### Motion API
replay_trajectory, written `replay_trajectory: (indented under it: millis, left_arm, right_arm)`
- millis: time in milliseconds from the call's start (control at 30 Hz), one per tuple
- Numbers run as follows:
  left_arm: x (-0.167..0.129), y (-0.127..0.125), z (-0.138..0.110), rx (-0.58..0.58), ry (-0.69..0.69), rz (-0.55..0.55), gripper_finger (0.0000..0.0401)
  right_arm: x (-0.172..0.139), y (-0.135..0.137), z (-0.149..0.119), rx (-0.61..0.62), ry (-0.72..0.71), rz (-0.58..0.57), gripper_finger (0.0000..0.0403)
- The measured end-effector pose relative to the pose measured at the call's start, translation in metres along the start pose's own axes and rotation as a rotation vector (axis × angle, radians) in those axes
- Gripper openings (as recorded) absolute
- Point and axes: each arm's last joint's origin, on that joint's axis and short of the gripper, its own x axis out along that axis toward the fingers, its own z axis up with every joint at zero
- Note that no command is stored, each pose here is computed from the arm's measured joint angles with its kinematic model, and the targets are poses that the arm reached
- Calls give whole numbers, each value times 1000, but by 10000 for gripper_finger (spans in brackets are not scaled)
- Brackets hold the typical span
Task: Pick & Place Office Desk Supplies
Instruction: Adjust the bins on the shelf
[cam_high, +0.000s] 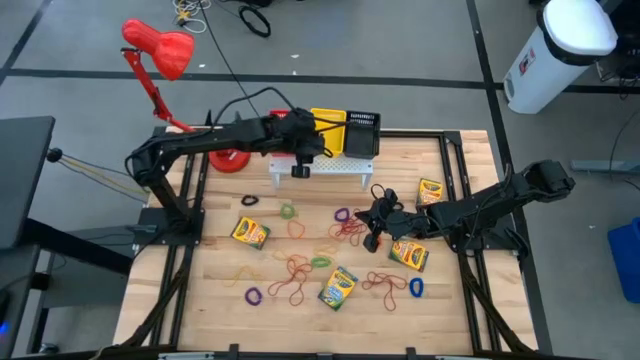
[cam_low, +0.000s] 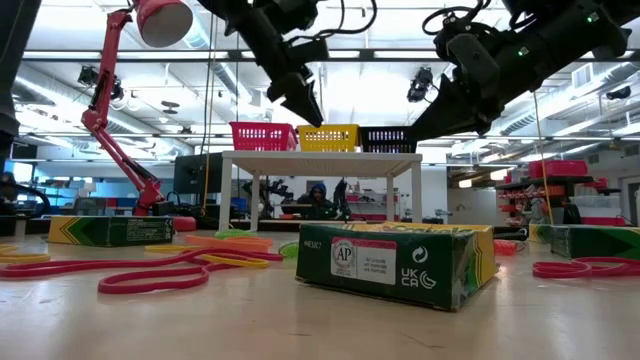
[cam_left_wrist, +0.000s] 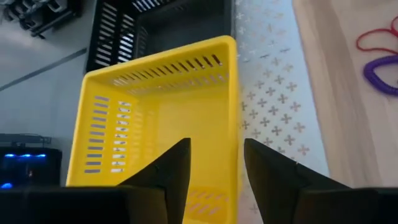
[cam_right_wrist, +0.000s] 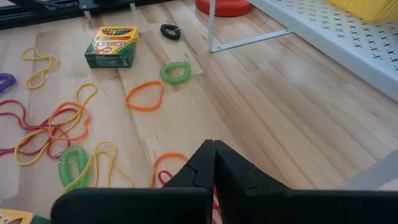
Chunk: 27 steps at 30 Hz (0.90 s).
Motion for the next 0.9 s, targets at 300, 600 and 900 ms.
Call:
replay_trajectory:
  millis: [300, 600, 900]
  left_arm:
    - [0, -1, 0, 7, 4, -4, 97]
    - [-1, -6, 4, 22, 2, -7, 47]
    - [-3, -6, 5, 11, 35, 52, 29]
  right_arm:
    - [0, 0, 0, 0, 0, 0, 9]
    - [0, 0, 0, 0, 0, 0, 4]
    - [0, 0, 0, 0, 0, 0, 4]
